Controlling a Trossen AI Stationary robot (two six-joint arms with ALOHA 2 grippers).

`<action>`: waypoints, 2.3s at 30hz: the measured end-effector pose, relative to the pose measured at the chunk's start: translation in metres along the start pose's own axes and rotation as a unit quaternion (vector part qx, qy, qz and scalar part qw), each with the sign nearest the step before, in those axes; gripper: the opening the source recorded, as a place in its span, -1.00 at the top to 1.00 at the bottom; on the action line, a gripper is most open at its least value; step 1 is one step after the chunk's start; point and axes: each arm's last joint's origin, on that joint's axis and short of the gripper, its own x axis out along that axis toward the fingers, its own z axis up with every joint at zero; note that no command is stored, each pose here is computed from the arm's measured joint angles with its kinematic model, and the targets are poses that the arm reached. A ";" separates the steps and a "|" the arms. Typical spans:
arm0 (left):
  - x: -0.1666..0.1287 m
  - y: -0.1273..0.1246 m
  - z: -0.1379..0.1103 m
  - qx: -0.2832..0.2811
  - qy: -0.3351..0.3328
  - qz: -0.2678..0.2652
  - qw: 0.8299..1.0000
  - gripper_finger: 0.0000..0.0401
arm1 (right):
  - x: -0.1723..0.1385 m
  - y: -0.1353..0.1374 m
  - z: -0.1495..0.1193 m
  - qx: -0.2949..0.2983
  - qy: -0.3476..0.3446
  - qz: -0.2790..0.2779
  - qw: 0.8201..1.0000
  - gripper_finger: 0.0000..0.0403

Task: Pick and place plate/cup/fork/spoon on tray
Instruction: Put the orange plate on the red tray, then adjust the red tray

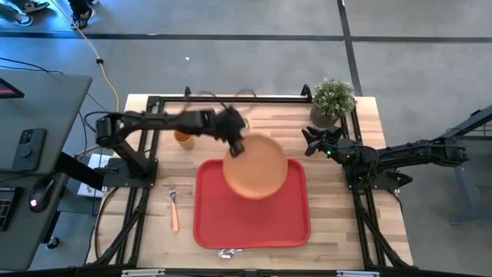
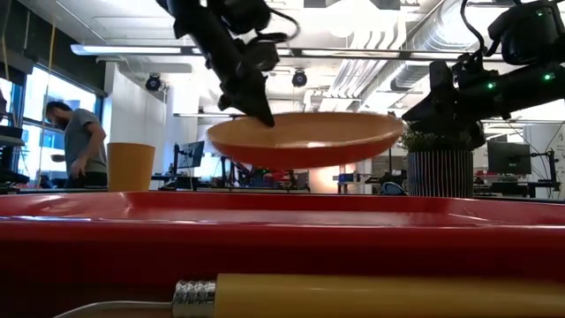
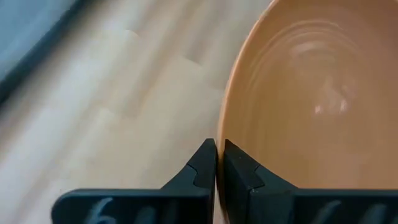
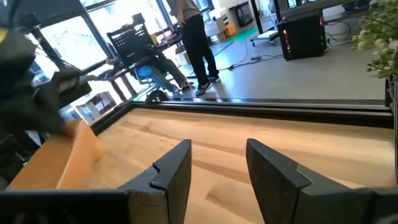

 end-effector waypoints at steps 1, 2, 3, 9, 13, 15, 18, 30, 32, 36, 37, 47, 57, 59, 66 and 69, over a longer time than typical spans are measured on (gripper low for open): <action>0.006 -0.010 -0.005 0.010 0.018 -0.007 1.000 0.98 | 0.000 0.000 0.000 -0.001 0.001 0.000 1.000 0.29; 0.013 -0.020 -0.010 0.020 0.033 -0.013 0.999 0.98 | 0.000 0.000 0.000 -0.001 0.002 0.002 1.000 0.29; 0.021 -0.029 -0.015 0.030 0.046 -0.019 0.998 0.98 | 0.000 0.000 0.000 -0.001 0.002 0.003 1.000 0.29; 0.066 -0.070 -0.046 0.071 0.122 -0.077 0.987 0.98 | 0.000 0.000 -0.001 -0.003 0.007 0.006 1.000 0.29; 0.092 -0.079 -0.058 0.064 0.146 -0.124 0.979 0.98 | 0.000 0.000 -0.001 -0.004 0.008 0.005 1.000 0.29; 0.100 -0.080 -0.059 0.055 0.146 -0.131 0.979 0.98 | 0.000 0.000 -0.001 -0.004 0.008 0.005 1.000 0.29; 0.107 -0.078 -0.061 0.047 0.147 -0.127 0.980 0.91 | 0.000 0.000 -0.001 -0.005 0.009 0.005 1.000 0.29; 0.092 -0.058 -0.046 0.036 0.116 -0.099 0.988 0.50 | 0.000 0.000 -0.002 -0.008 0.014 0.005 1.000 0.29; 0.089 -0.058 -0.044 0.040 0.110 -0.102 0.988 0.46 | 0.000 -0.001 -0.002 -0.009 0.014 0.005 1.000 0.29; 0.082 -0.058 -0.040 0.052 0.098 -0.107 0.988 0.43 | 0.000 -0.001 -0.002 -0.010 0.014 0.005 1.000 0.29; 0.082 -0.058 -0.039 0.055 0.096 -0.108 0.988 0.42 | 0.000 -0.001 -0.002 -0.010 0.014 0.005 1.000 0.29; 0.083 -0.036 -0.042 0.053 0.125 -0.038 0.990 0.44 | 0.000 -0.001 -0.002 -0.009 0.014 0.005 1.000 0.29; 0.081 -0.040 -0.039 0.041 0.129 -0.128 0.982 0.53 | 0.000 -0.001 -0.002 -0.018 0.014 0.004 1.000 0.29; 0.080 -0.046 -0.041 0.051 0.132 -0.140 0.980 0.55 | 0.000 -0.001 -0.002 -0.018 0.014 0.004 1.000 0.29; 0.072 -0.051 -0.038 0.070 0.114 -0.120 0.984 0.57 | 0.000 0.000 -0.002 -0.016 0.013 0.005 1.000 0.29; 0.062 -0.044 -0.032 0.076 0.096 -0.084 0.989 0.57 | 0.000 0.000 -0.002 -0.015 0.013 0.005 1.000 0.29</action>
